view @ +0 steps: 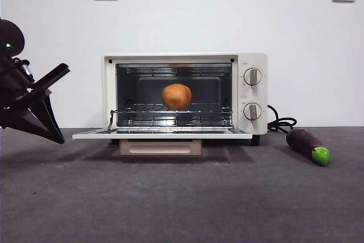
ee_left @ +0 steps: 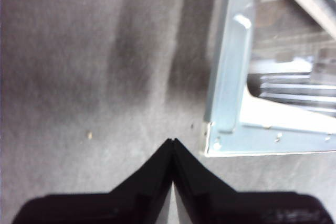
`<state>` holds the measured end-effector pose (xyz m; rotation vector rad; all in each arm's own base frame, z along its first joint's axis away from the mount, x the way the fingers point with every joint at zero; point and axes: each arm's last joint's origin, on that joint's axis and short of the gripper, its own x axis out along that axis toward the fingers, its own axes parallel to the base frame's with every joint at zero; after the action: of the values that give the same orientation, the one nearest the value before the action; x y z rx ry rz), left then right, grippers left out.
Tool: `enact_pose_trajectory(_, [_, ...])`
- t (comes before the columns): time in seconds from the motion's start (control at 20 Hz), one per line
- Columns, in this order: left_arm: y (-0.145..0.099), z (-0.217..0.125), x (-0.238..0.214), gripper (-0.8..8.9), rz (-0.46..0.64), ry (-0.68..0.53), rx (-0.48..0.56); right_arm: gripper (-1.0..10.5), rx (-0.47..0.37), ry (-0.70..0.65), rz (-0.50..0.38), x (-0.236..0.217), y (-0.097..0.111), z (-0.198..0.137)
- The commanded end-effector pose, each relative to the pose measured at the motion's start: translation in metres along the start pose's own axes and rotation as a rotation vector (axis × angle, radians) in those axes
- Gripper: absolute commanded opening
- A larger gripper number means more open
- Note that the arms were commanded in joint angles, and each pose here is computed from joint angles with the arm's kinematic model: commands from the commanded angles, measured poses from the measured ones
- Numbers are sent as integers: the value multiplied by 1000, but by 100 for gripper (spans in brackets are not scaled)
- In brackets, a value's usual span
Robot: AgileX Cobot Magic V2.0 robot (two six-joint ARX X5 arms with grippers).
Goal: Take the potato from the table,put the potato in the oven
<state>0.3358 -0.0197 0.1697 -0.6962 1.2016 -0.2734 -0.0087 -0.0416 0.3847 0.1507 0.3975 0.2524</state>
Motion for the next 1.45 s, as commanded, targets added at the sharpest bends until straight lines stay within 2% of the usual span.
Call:
enact_pose_trajectory(0.05, [-4,-5,9,-8,24,22,2,29,-3,10,-18,1,-1,-2])
enact_pose_trajectory(0.2, [-11,-6,15,-8,8,20,-6,29,-3,9,-21,1,-1,-2])
enact_pose_trajectory(0.45, [-5,-7,26,-8,-11,63,-35,29,-2,9,-21,1,-1,-2])
enact_pose_trajectory(0.75, [-7,-2,26,-8,-44,21,-42,29,6,9,-21,1,-1,-2])
enact_pose_trajectory(1.15, [-13,1,26,-8,-186,55,-65,29,21,10,-18,1,-1,-2])
enact_pose_trajectory(1.45, [-14,2,25,-8,-201,49,-57,29,23,10,-18,1,-1,-2])
